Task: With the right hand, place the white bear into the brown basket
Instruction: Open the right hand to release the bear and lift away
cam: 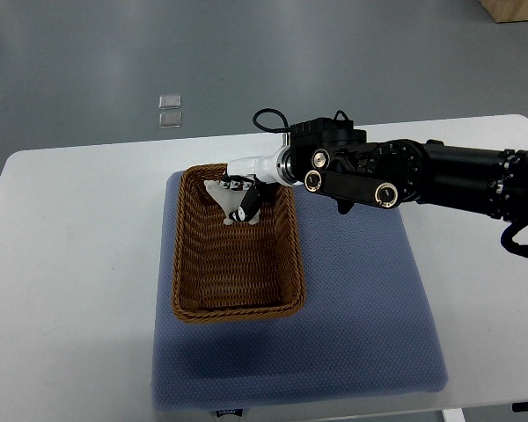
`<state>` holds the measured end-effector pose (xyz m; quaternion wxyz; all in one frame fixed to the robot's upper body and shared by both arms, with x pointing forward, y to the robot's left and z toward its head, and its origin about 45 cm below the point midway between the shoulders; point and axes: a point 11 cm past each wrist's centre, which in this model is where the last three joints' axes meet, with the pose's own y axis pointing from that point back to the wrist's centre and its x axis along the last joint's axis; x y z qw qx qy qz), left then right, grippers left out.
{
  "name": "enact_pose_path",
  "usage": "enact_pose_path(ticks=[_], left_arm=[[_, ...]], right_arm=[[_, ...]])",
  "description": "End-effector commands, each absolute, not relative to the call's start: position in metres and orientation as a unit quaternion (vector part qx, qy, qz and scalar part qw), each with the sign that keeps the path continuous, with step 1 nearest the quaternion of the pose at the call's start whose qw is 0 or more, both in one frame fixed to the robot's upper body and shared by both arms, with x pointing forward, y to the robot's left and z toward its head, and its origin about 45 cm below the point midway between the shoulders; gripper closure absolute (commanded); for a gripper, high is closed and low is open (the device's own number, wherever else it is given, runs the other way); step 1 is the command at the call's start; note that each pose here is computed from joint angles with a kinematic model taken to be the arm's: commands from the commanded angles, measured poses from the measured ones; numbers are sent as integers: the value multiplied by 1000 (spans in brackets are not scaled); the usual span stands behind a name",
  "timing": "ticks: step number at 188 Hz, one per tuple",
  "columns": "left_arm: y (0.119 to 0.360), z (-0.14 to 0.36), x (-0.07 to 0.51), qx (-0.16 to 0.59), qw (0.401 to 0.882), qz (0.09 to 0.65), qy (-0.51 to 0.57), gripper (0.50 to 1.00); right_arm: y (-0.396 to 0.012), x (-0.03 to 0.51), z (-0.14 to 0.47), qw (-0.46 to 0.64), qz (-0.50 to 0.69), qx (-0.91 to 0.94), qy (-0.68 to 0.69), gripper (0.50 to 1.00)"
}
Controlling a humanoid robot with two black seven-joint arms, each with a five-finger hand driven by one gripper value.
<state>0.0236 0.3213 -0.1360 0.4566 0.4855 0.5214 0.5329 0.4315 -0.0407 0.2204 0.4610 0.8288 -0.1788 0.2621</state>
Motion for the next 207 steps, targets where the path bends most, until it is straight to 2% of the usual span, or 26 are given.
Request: enact_pose_path(ticks=[1, 55, 82, 115, 150, 191, 207], left_arm=[[321, -136, 24, 485, 457, 533, 522, 500], [321, -136, 24, 485, 456, 533, 522, 500], [321, -136, 24, 485, 457, 533, 522, 500], [322, -136, 23, 486, 456, 533, 521, 500], [322, -136, 23, 486, 456, 533, 521, 500], [322, -136, 23, 486, 456, 533, 521, 500], [321, -136, 24, 485, 456, 533, 522, 500]], right_arm=[[-44, 427, 210, 463, 251, 831, -176, 961], [-48, 424, 197, 462, 241, 832, -187, 887], [-48, 423, 196, 461, 239, 834, -187, 716], [-43, 427, 207, 452, 244, 836, -193, 648], [-34, 437, 234, 434, 259, 838, -206, 642], [-9, 451, 297, 331, 236, 877, -258, 640], [-28, 468, 326, 271, 217, 886, -308, 640]])
